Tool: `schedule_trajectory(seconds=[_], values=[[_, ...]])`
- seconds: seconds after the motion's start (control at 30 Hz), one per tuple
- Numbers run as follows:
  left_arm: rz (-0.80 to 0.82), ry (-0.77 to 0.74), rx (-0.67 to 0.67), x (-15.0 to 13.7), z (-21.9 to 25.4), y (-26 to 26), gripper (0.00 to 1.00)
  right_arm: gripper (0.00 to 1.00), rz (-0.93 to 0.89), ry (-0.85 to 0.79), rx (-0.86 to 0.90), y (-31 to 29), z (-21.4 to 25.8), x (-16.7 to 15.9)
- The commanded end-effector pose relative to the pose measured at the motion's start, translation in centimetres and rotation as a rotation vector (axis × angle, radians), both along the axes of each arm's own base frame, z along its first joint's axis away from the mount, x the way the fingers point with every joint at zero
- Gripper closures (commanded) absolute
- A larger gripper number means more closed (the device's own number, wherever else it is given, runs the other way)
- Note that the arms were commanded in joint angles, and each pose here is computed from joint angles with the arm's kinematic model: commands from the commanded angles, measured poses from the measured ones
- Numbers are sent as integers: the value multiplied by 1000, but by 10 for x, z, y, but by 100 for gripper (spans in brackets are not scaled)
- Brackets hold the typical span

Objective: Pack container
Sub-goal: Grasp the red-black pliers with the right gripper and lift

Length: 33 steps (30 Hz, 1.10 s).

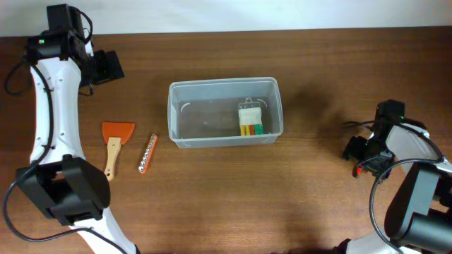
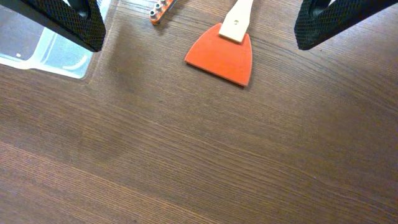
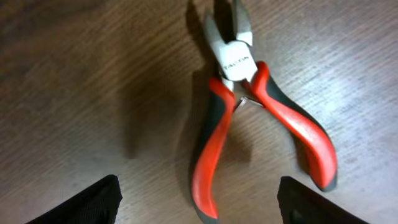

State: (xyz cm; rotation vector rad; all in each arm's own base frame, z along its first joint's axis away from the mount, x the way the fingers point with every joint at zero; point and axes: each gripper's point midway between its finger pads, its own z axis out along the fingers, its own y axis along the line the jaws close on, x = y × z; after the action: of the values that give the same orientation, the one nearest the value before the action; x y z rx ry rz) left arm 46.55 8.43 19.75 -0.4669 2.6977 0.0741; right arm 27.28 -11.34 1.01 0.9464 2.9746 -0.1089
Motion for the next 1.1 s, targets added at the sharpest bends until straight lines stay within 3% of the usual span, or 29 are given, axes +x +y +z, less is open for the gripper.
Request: schedule_trajectory(seconds=[0.0, 0.57, 0.7, 0.8, 1.07], values=[[-3, -13, 8, 1, 5, 1, 1, 19, -16, -27, 4, 0, 3, 1], [-3, -13, 8, 1, 6, 2, 1, 24, -54, 35, 30, 2, -28, -2], [-3, -13, 8, 1, 5, 1, 1, 32, -54, 36, 30, 2, -28, -2], [-3, -13, 8, 1, 5, 1, 1, 46, -54, 37, 31, 2, -28, -3], [-3, -13, 8, 1, 5, 1, 1, 60, -54, 40, 31, 2, -28, -3]])
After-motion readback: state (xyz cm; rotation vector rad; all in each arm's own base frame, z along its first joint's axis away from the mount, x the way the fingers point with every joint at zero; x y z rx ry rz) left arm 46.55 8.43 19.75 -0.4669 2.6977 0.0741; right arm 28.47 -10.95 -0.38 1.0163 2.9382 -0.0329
